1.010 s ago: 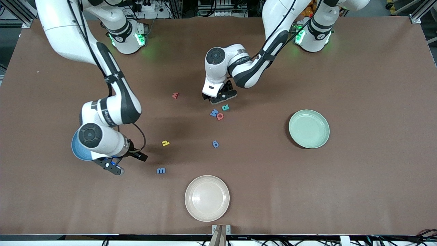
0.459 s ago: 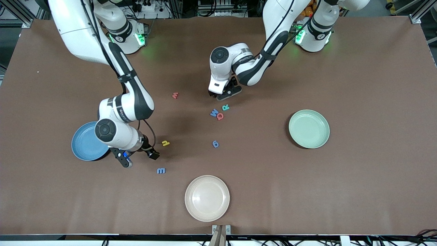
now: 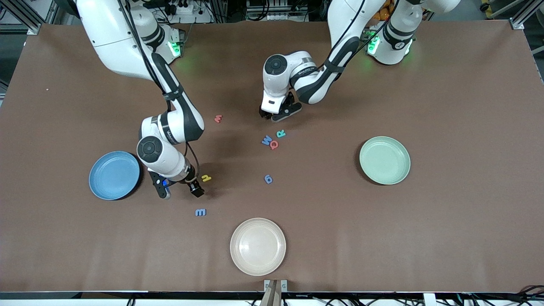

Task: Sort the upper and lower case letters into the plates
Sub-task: 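Grasp the yellow H with the left gripper while the right grasps its letter, then carry the yellow H with the left gripper over the green plate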

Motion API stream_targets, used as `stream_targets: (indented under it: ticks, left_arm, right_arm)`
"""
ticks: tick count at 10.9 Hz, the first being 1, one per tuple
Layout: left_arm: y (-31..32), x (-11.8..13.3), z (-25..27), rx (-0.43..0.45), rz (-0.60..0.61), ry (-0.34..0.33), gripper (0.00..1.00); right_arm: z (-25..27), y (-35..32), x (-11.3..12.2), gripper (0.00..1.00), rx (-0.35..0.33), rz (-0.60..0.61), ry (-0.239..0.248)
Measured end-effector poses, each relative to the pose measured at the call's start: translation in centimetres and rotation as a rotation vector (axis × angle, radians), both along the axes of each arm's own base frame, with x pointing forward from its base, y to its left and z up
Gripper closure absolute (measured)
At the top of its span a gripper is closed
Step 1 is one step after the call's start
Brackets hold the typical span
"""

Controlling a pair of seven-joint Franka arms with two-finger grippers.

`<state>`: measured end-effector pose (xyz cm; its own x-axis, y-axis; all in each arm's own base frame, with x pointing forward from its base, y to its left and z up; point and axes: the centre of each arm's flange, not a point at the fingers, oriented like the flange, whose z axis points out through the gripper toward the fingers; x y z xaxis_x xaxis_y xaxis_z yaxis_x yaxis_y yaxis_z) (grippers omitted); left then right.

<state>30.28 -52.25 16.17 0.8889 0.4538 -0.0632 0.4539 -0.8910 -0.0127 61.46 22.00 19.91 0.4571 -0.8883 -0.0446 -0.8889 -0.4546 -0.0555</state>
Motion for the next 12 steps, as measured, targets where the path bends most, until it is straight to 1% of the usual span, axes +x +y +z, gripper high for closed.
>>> stream_targets:
  ticks: [1,3,4,5,6,10,12]
  left_arm:
    - [0.0,0.0,0.0,-0.001,0.000,-0.001,0.09]
    - [-0.1,0.2,0.7,-0.009,0.001,-0.010,0.37]
    - [-0.1,0.2,1.0,-0.013,0.001,-0.013,0.49]
    - [-0.1,0.2,1.1,-0.014,0.001,-0.015,0.66]
    - [-0.1,0.2,1.1,-0.013,0.001,-0.015,0.67]
    - [0.0,0.5,1.2,-0.015,0.006,-0.017,0.67]
    - [0.6,2.2,2.6,-0.030,0.027,-0.036,0.67]
  right_arm:
    - [0.0,0.3,-0.1,0.00,-0.001,-0.029,0.002]
    - [-0.4,1.0,-0.7,0.00,-0.008,-0.063,0.011]
    - [-0.8,1.5,-1.1,0.00,-0.017,-0.065,0.017]
    - [-1.2,1.7,-1.4,0.00,-0.025,-0.066,0.021]
    - [-1.5,1.9,-1.5,0.00,-0.029,-0.069,0.024]
    - [-1.8,2.4,-1.8,0.00,-0.031,-0.093,0.025]
    - [-1.9,2.5,-1.7,0.00,-0.030,-0.097,0.021]
